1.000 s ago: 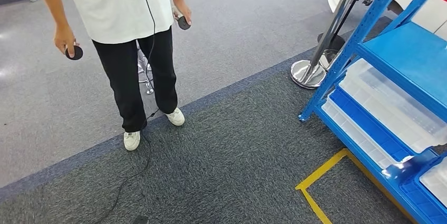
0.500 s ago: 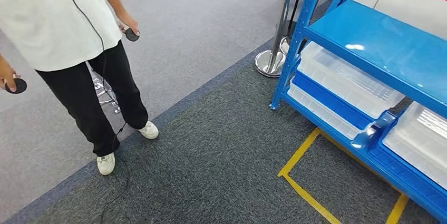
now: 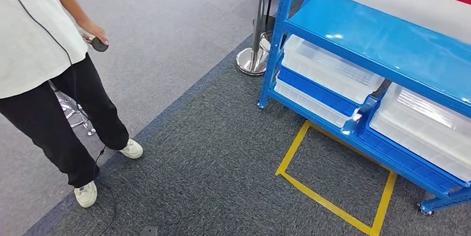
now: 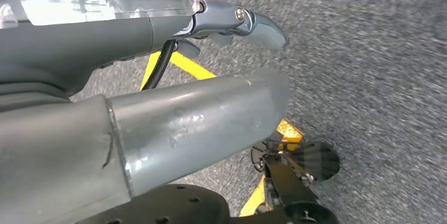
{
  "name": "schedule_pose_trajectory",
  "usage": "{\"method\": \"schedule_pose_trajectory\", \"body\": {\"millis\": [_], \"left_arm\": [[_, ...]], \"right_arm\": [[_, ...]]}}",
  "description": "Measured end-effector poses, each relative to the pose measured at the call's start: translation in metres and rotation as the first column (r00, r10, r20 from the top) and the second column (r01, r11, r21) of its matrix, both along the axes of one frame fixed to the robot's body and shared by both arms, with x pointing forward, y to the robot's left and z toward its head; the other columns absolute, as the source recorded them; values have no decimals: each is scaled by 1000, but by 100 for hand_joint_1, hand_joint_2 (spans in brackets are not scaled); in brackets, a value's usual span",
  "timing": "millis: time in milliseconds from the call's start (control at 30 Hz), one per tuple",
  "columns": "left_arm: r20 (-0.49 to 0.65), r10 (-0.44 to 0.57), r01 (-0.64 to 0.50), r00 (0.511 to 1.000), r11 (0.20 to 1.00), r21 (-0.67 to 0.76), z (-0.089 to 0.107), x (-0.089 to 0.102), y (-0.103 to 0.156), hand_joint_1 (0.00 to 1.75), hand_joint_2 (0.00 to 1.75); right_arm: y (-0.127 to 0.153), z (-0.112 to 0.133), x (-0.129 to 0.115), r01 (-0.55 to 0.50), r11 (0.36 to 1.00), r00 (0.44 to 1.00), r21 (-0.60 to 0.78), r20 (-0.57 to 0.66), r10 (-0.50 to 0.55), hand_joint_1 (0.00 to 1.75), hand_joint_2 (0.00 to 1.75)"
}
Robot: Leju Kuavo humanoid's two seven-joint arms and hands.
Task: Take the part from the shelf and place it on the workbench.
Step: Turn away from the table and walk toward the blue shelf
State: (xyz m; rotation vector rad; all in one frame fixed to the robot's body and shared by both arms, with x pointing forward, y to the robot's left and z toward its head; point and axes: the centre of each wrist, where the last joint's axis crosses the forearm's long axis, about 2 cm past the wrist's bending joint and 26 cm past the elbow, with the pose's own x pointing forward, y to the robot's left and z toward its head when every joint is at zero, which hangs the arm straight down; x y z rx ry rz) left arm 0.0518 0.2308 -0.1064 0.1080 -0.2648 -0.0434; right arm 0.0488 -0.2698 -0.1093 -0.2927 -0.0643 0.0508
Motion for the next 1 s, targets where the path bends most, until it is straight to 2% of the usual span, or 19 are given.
{"method": "schedule_pose_trajectory", "body": {"millis": [300,467,1000], "left_arm": [[4,2,-2,1000,1000,-1,1,4,-1,0,0],[-11,1,-1,1000,1000,-2,0,-1,-1,0,0],[1,-14,14,1000,1000,4,0,-1,2,0,0]], "right_arm": [[0,0,0,0,1000,1000,-1,-1,0,0,0],[0,0,1,5,1000,1000,2,3,-5,0,0],[2,0,1,13,1000,1000,8,10,-14,0,0]]}}
